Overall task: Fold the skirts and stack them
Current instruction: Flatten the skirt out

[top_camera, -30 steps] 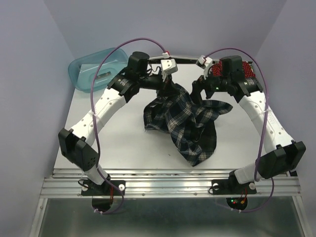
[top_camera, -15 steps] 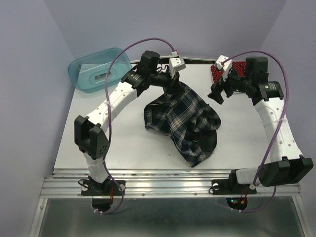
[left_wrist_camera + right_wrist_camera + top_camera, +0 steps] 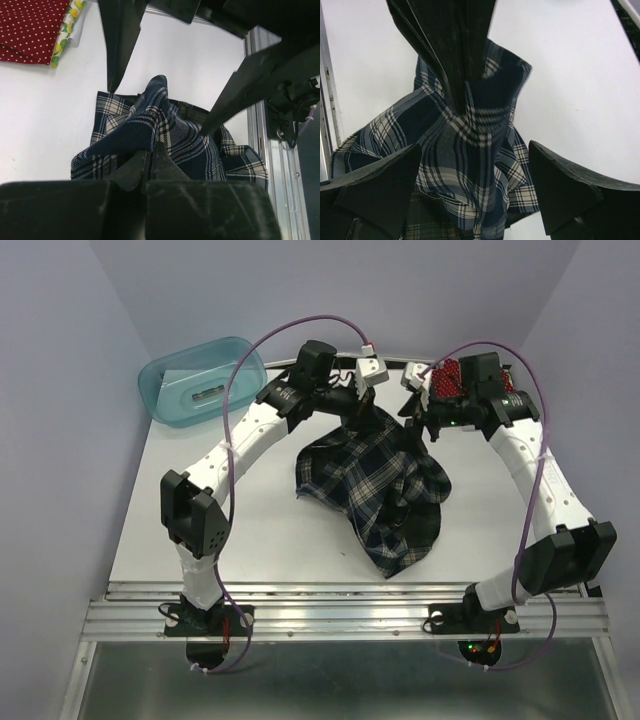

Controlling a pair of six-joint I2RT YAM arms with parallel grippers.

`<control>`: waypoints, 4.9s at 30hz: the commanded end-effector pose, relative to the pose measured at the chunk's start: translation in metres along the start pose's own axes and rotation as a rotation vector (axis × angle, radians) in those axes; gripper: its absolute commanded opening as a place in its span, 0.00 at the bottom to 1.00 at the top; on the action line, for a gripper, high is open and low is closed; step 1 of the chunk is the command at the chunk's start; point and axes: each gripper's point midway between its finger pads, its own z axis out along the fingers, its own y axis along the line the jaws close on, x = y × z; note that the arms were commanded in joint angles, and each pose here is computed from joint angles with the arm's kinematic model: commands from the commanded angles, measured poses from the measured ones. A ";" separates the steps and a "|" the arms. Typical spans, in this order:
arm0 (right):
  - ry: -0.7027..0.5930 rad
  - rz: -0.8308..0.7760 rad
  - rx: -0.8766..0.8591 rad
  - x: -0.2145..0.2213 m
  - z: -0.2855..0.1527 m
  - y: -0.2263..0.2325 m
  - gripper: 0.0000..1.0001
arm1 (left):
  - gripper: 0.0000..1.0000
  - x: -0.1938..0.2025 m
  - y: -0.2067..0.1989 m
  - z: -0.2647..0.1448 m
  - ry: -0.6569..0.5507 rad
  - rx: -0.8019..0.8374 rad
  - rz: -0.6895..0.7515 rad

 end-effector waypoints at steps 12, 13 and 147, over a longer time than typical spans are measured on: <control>-0.017 -0.099 -0.025 -0.024 0.034 -0.001 0.58 | 0.00 -0.038 -0.020 0.004 -0.063 0.071 0.102; -0.006 -0.120 -0.033 -0.022 0.036 0.001 0.53 | 0.00 -0.038 -0.020 0.004 -0.064 0.066 0.089; -0.402 -0.386 0.852 -0.143 -0.118 -0.219 0.01 | 0.00 -0.107 0.207 -0.354 -0.194 -1.231 0.348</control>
